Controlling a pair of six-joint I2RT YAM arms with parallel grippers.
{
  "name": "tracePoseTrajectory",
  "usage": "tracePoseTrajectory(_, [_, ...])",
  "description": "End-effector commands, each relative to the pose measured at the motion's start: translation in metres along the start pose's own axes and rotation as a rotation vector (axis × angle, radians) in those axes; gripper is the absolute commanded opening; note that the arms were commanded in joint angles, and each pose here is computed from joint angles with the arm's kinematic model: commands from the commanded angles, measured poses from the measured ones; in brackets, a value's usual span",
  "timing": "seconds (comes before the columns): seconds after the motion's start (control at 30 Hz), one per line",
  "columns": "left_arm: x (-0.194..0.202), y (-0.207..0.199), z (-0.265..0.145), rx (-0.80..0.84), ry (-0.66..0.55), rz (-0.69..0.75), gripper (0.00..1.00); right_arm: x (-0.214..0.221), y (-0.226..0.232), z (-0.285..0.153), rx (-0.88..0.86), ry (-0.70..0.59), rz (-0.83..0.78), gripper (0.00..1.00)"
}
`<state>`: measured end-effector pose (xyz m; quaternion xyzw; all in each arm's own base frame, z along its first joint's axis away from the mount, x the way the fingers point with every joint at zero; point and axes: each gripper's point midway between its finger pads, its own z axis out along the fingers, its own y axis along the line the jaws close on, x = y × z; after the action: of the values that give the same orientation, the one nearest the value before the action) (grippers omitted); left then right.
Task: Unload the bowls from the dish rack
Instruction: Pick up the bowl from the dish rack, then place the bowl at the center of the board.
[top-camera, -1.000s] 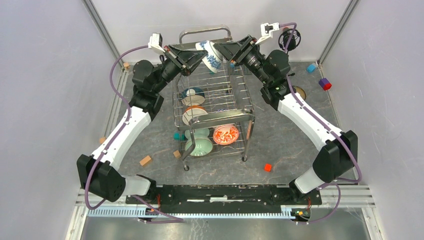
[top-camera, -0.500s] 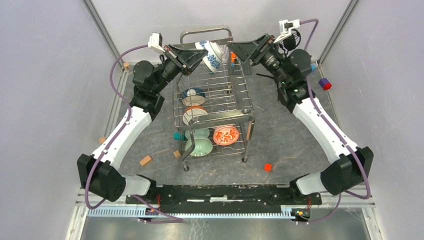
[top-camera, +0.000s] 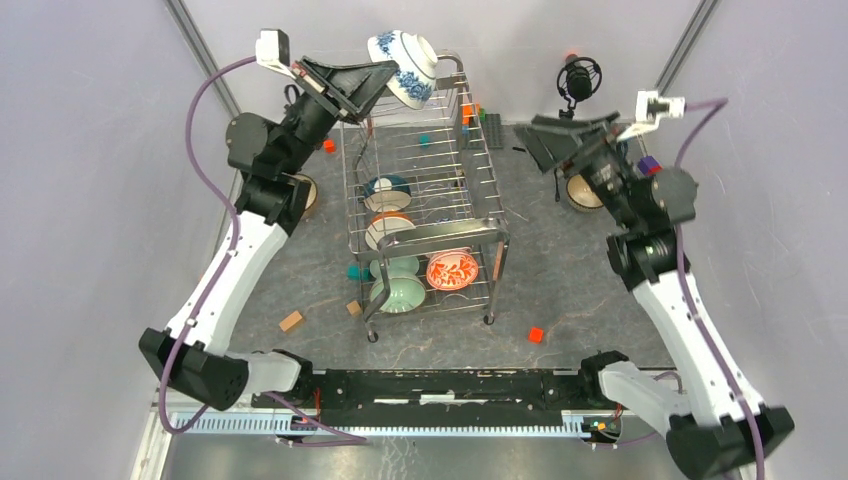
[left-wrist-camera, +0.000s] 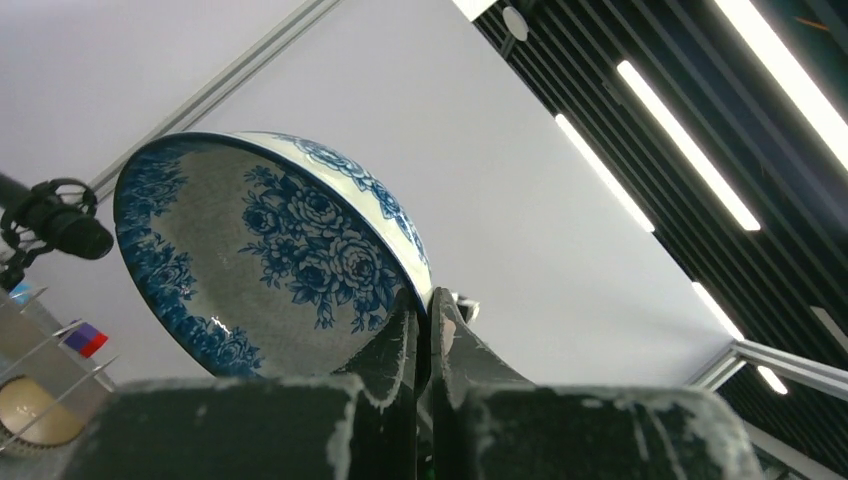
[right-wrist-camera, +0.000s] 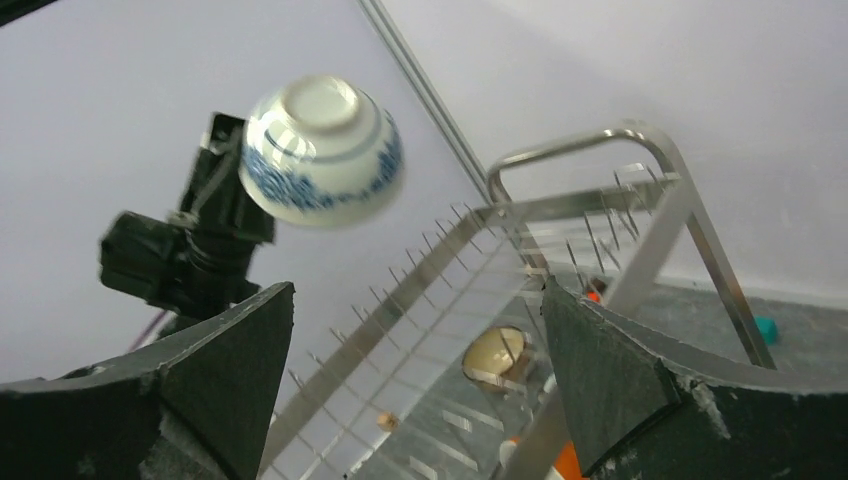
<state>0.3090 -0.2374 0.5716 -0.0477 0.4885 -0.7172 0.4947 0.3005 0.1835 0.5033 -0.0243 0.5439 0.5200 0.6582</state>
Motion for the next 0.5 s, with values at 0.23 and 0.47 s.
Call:
tracePoseTrajectory(0.23, [-0.021,-0.062,-0.05,-0.112,-0.104,0.336,0.02,0.064,-0.086,-0.121,0.416,-0.004,-0.151,0.98])
tracePoseTrajectory(0.47, [-0.039,-0.001,-0.112,-0.536,-0.152,0.545,0.02,0.11,-0.12,-0.17,0.541,0.109,-0.191,0.98])
